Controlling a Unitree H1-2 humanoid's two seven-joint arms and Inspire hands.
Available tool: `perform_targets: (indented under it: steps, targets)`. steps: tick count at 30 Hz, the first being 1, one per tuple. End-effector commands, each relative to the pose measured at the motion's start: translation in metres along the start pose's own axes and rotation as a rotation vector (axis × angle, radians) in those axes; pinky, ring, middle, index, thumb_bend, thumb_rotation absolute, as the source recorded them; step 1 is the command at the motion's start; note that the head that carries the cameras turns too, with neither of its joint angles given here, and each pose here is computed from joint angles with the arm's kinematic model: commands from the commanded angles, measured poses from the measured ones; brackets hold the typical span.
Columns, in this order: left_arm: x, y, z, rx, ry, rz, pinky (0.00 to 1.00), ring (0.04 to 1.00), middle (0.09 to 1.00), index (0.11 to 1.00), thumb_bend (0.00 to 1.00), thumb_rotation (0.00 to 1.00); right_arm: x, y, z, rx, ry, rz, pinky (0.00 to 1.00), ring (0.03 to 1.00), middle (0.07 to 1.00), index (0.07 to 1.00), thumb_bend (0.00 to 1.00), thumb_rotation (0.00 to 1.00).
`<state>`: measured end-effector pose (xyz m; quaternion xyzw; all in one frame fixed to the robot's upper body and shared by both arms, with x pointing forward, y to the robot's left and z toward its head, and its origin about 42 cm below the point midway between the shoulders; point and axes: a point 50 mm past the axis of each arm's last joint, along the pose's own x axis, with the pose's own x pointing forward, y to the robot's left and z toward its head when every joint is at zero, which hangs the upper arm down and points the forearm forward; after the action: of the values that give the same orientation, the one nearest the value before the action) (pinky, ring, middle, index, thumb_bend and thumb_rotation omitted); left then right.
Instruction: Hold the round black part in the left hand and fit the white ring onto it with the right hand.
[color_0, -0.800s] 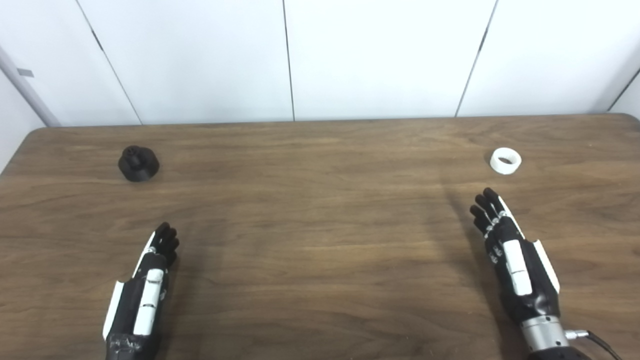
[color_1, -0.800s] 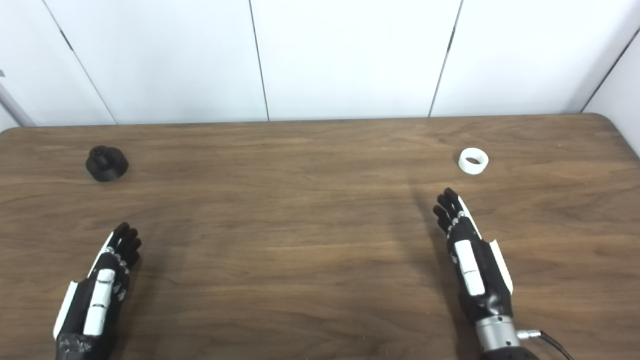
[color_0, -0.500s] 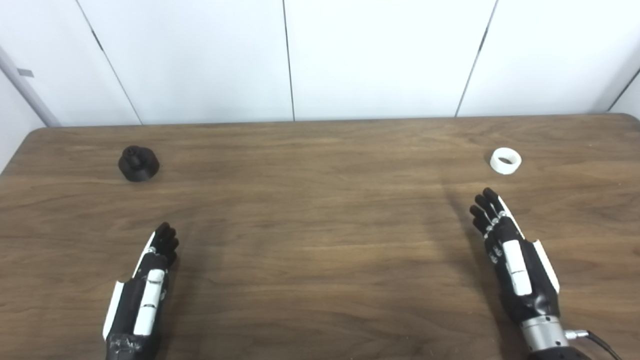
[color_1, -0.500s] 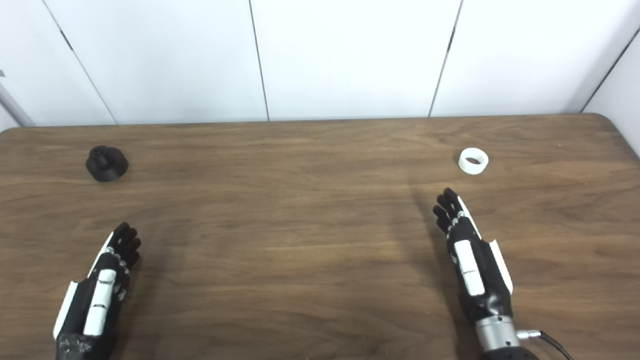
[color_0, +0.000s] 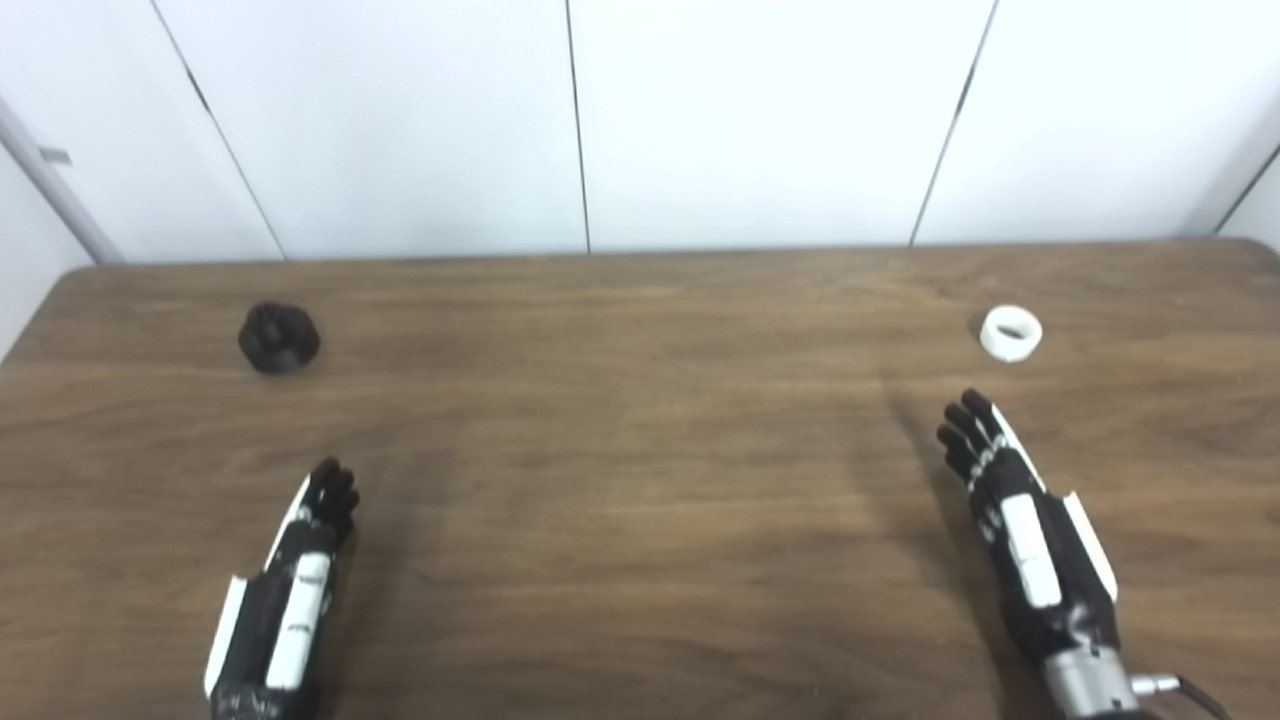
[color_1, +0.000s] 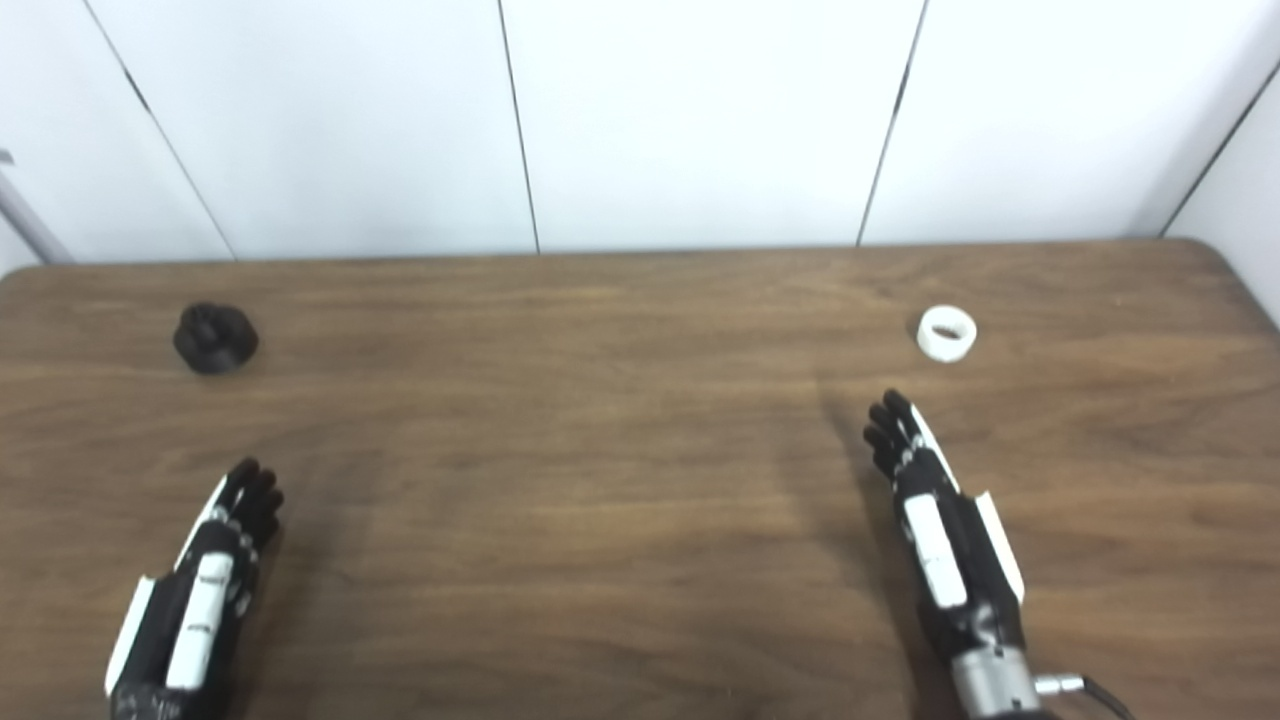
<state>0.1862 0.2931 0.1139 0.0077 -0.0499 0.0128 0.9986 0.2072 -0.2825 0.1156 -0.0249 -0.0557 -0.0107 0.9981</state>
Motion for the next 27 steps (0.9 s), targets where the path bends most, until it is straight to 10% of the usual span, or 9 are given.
perform_targets:
  steps: [1, 27]
  targets:
    - [0.003, -0.003, 0.003, 0.008, -0.051, -0.014, 0.99, 0.959, 0.958, 0.965, 0.49, 0.8, -0.073, 0.001, -0.023, 0.002, 0.113, -0.021, 0.97, 0.939, 0.951, 0.961, 0.58, 0.92]
    - [0.009, -0.01, -0.01, 0.025, -0.052, -0.011, 0.91, 0.937, 0.944, 0.948, 0.49, 0.71, -0.063, -0.002, -0.043, 0.038, 0.083, 0.014, 1.0, 1.0, 1.0, 1.0, 0.48, 1.0]
